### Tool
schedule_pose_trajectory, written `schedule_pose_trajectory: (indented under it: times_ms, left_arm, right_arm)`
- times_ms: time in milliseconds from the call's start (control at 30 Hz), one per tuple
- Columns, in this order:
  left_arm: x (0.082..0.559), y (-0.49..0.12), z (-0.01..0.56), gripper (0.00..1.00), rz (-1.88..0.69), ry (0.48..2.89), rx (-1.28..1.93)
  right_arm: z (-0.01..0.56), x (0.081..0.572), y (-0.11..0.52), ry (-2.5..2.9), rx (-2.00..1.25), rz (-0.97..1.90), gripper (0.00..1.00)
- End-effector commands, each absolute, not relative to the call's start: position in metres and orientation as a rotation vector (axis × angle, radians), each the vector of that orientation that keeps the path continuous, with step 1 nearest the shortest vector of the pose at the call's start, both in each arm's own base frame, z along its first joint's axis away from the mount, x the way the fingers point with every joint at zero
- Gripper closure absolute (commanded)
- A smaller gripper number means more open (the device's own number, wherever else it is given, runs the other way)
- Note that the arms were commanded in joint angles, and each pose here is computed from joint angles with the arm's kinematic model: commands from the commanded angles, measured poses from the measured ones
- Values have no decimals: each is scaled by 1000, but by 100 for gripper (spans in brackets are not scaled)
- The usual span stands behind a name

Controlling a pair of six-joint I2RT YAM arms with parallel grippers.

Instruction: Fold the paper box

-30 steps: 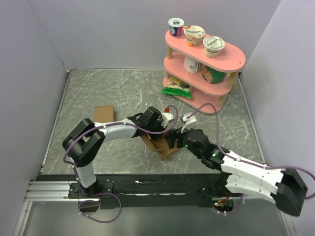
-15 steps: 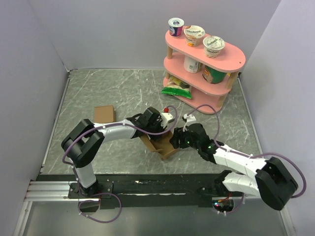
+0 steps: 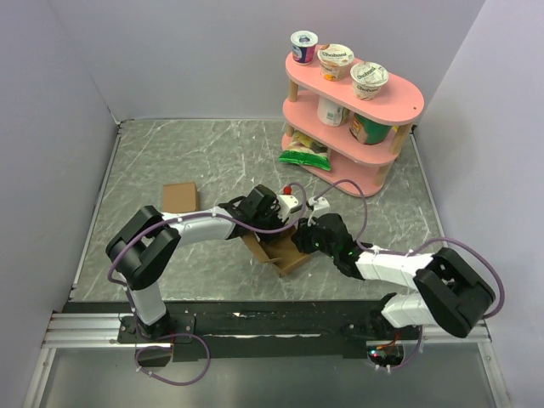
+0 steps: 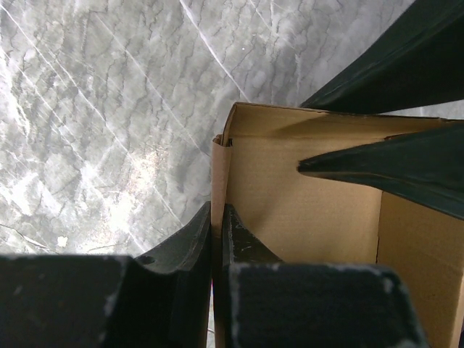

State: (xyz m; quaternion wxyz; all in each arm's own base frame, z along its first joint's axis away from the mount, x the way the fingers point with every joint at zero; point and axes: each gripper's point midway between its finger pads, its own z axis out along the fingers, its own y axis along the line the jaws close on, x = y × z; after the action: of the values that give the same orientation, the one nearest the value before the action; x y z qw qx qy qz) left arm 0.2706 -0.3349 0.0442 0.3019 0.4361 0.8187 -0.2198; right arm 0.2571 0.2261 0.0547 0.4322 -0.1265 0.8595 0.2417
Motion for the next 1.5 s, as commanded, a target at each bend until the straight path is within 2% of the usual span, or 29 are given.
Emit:
schedule_pose_trajectory:
  times_ms: [0,100,167,333,667,833,1067,1333,1367,1467]
  left_arm:
    - [258,-339,34,87,-625,2208,1183]
    - [257,-340,31,87,-633,2217,1185]
    - [256,-340,28,87,-638,2233,1185]
    - [256,-342,26,87,-646,2252,1194]
    - [246,-357,34,87,-770,2218,1227]
    - [246,-356,42,85,-837,2224,1146]
    - [246,-357,43,83,-880,2226,1175]
    - [242,-370,46,80,-899,2214,1193]
    - [244,-370,49,79,-893,2211,1180]
    - [255,-366,55,65,-854,2218,1119]
  right_arm:
    - [57,269,232,2077,-326,575,67]
    - [55,268,233,2057,-326,549,73]
    - [58,266,237,2036,-347,524,85]
    - [68,262,252,1977,-419,437,90]
    - [65,258,274,1955,-521,367,91]
    - [60,258,263,1978,-485,287,93]
    - [79,246,273,1870,-513,422,91]
    - [69,246,281,1916,-545,378,91]
    - [65,247,277,1945,-532,344,91]
    - [60,253,266,2022,-423,260,90]
